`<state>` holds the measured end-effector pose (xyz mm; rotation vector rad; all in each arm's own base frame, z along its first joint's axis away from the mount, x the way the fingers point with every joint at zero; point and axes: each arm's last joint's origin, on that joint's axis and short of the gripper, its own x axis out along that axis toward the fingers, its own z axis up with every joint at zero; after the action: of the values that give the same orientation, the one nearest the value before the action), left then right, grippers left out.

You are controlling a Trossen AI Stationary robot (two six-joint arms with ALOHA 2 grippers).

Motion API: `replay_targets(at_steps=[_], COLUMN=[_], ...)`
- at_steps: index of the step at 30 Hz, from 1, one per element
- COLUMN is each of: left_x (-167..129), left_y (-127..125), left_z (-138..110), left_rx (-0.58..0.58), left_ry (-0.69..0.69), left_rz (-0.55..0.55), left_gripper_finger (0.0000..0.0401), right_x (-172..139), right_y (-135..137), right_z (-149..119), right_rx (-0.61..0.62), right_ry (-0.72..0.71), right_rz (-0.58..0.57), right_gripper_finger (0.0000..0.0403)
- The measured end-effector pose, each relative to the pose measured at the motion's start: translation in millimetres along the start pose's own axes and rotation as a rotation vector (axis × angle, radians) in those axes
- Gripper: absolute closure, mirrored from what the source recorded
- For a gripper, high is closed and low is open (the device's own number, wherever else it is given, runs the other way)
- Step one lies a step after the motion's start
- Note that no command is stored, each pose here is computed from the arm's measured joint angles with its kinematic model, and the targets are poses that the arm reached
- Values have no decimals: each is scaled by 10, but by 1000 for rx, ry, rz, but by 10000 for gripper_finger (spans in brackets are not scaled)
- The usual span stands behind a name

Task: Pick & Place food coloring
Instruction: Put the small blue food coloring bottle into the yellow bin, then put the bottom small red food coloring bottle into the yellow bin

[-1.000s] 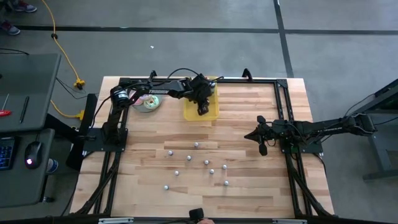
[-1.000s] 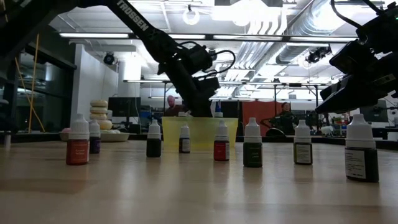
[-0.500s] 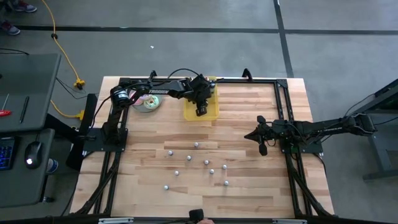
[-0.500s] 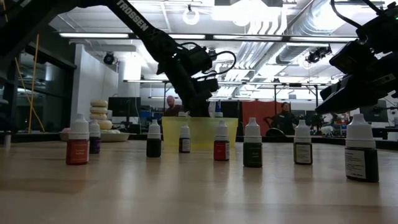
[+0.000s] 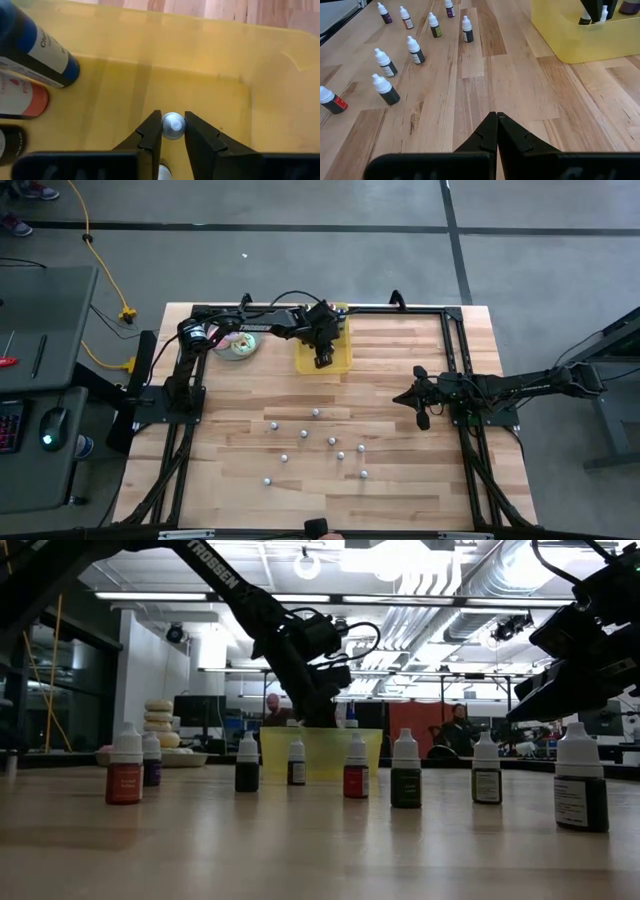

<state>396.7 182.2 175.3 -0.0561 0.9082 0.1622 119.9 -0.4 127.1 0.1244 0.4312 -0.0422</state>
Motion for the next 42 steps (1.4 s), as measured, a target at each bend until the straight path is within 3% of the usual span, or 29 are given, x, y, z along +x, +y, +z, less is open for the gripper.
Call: replay_targets(at_steps=[6,20,34,42], left_x=[2,-13,-378,-829], left_y=[-15,5,-50,-204], left_z=[-1,40,588,985], left_rx=[1,9,-18,12], left_ry=[4,-9,-80,-91], left_rz=[-7,39,42,35], left_gripper_finger=[305,300,203,190], right_x=[0,0,0,0], right_y=[0,0,0,0], right_z=[-1,0,-1,0], right_rx=[0,0,0,0], right_ry=[0,0,0,0], right_rz=[0,0,0,0], right_gripper_finger=[402,402,402,402])
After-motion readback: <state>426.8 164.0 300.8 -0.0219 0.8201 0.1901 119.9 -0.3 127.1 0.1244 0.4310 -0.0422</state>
